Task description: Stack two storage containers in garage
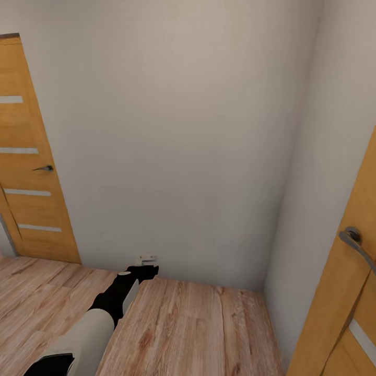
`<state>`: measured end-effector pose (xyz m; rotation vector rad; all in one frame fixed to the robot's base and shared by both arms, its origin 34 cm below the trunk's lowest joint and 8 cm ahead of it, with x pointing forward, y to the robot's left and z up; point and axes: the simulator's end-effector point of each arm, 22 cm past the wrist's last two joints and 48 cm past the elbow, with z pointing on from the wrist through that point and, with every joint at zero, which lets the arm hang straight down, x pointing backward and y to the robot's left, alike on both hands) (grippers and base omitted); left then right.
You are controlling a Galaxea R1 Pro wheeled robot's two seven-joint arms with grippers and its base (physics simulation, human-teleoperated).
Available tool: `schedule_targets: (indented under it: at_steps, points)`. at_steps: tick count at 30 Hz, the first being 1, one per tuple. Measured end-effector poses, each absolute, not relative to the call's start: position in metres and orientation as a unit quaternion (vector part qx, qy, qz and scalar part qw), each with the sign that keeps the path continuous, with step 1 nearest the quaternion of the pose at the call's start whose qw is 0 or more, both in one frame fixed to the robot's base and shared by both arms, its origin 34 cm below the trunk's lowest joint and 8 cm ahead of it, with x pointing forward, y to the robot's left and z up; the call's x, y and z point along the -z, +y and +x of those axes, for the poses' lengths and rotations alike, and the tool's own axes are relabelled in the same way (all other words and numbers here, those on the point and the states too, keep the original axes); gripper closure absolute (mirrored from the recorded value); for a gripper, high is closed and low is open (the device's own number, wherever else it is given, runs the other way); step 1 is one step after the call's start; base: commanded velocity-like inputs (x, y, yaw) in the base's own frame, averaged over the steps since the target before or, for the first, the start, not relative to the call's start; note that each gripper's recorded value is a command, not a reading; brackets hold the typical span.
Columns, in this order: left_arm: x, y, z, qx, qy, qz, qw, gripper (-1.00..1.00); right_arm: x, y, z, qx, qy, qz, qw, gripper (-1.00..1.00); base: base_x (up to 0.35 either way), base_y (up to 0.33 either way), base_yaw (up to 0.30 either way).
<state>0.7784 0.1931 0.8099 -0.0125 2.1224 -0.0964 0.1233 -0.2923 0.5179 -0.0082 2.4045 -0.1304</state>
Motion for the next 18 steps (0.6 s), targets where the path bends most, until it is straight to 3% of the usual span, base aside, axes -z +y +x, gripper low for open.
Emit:
schedule_targets:
  at_steps: [7, 18]
  points:
    - [-0.8100, 0.1932, 0.7782, 0.039, 0.873, -0.005, 0.487, -1.00, -0.5180, -0.2921, 0.1233, 0.051, 0.932, -0.003, 0.359, -1.00, 0.128, 0.000, 0.000]
    - [-0.8097, 0.1931, 0.7782, 0.040, 0.873, -0.005, 0.487, -1.00, -0.5181, -0.2935, 0.1234, 0.053, 0.932, -0.002, 0.359, -1.00, 0.010, 0.000, 0.000]
